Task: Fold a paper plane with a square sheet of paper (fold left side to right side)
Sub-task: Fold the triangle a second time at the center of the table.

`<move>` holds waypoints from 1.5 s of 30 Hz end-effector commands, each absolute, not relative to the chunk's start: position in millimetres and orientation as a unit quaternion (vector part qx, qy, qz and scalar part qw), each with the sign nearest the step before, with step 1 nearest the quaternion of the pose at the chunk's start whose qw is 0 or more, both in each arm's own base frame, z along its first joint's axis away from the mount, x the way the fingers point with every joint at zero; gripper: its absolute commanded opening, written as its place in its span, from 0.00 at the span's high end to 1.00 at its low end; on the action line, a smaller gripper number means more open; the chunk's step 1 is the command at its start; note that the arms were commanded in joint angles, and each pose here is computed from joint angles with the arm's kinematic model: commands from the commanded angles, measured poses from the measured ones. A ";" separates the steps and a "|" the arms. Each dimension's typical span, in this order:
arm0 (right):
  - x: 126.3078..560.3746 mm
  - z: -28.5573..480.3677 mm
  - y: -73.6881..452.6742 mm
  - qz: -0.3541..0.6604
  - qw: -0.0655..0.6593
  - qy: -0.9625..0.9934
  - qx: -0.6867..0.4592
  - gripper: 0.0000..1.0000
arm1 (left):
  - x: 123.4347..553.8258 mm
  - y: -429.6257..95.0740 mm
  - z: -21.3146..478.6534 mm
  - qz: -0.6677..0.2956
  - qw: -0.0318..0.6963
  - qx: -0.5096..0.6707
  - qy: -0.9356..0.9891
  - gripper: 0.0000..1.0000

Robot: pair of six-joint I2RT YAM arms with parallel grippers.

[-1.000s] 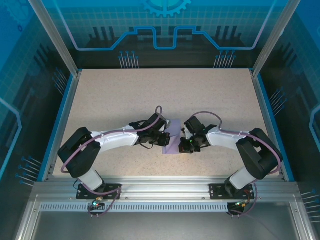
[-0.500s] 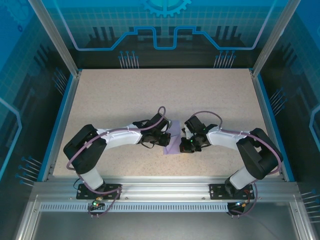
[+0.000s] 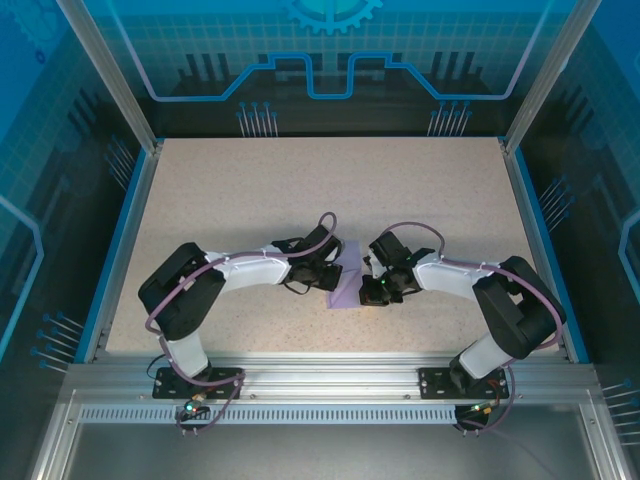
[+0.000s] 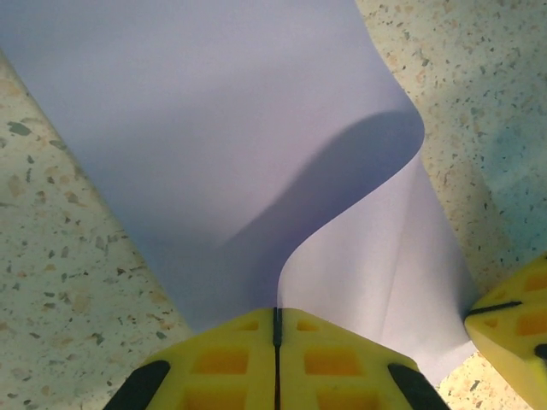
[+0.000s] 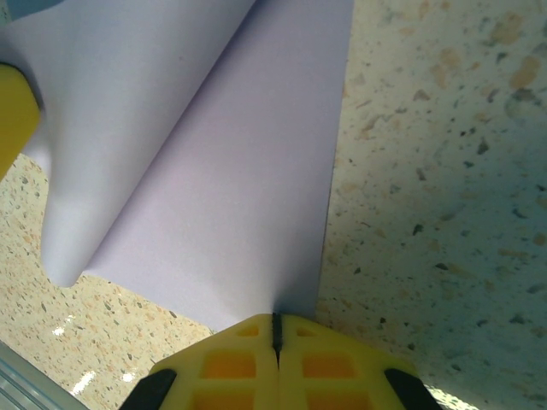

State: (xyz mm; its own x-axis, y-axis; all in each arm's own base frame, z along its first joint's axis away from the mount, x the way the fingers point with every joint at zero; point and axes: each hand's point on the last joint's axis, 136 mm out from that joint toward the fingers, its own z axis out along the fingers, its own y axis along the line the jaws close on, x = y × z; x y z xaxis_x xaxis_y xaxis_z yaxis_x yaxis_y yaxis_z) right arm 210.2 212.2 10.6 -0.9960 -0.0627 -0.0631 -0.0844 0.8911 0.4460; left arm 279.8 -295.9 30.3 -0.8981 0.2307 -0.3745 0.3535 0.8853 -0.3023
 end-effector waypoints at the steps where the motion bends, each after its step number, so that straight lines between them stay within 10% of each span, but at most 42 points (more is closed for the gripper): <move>1: 200.9 -0.9 194.0 0.191 -0.001 0.981 -0.028 0.98 | 288.8 -292.0 29.0 -0.168 0.171 0.157 0.958 0.92; 45: 198.5 -5.6 192.8 0.187 -0.011 0.982 -0.022 0.98 | 295.1 -287.9 32.2 -0.169 0.194 0.159 0.953 0.92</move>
